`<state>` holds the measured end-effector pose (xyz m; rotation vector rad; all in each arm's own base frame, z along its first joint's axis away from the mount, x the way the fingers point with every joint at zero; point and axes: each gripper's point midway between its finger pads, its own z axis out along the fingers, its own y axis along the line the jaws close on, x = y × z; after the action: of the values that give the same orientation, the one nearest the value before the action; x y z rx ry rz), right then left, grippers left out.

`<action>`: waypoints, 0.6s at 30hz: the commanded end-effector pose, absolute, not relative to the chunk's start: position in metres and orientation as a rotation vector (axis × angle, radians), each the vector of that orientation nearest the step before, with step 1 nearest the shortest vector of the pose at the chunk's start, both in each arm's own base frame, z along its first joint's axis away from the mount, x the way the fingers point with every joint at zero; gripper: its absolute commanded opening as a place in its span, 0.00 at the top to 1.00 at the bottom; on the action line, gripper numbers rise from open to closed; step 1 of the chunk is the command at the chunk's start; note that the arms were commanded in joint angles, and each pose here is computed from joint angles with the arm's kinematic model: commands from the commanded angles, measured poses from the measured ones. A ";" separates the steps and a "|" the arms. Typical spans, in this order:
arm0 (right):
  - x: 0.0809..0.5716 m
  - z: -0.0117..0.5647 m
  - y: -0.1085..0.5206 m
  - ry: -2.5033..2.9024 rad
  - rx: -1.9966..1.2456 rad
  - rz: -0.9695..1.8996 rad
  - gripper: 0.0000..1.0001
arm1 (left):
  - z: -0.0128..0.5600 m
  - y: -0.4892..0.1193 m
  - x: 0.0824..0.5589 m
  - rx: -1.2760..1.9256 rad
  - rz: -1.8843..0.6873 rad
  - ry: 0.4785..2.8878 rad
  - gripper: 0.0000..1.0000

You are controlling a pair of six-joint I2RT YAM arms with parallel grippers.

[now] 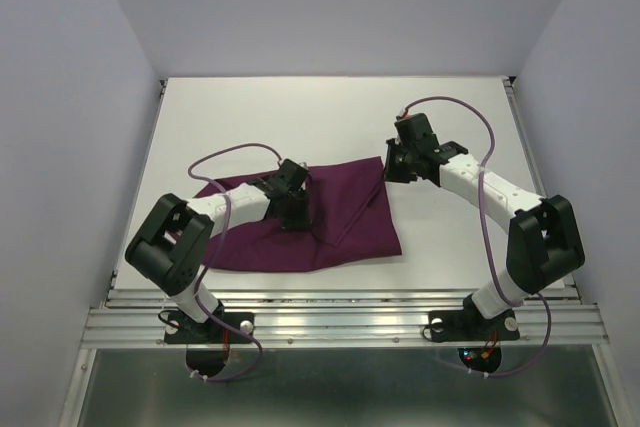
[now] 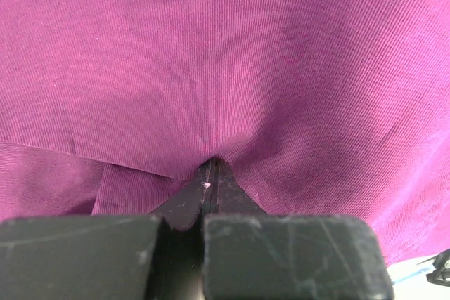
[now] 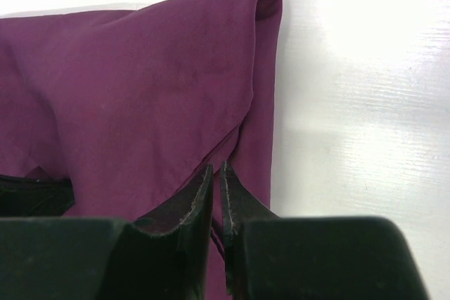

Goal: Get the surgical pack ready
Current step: Pack the surgical kit at the center of the board.

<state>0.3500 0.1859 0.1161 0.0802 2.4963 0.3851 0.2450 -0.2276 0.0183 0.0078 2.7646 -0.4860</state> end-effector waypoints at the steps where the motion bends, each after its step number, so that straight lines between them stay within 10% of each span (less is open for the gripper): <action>1: 0.350 0.127 0.182 2.462 0.095 0.384 0.85 | 0.012 -0.214 0.249 -0.005 -0.365 2.756 1.00; 18: 0.352 0.128 0.182 2.458 0.098 0.379 0.85 | 0.024 -0.181 0.257 -0.110 -0.203 2.712 1.00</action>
<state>0.3489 0.1847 0.1144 0.0818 2.5012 0.3781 0.2558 -0.1917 0.0313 -0.0719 2.7155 -0.2702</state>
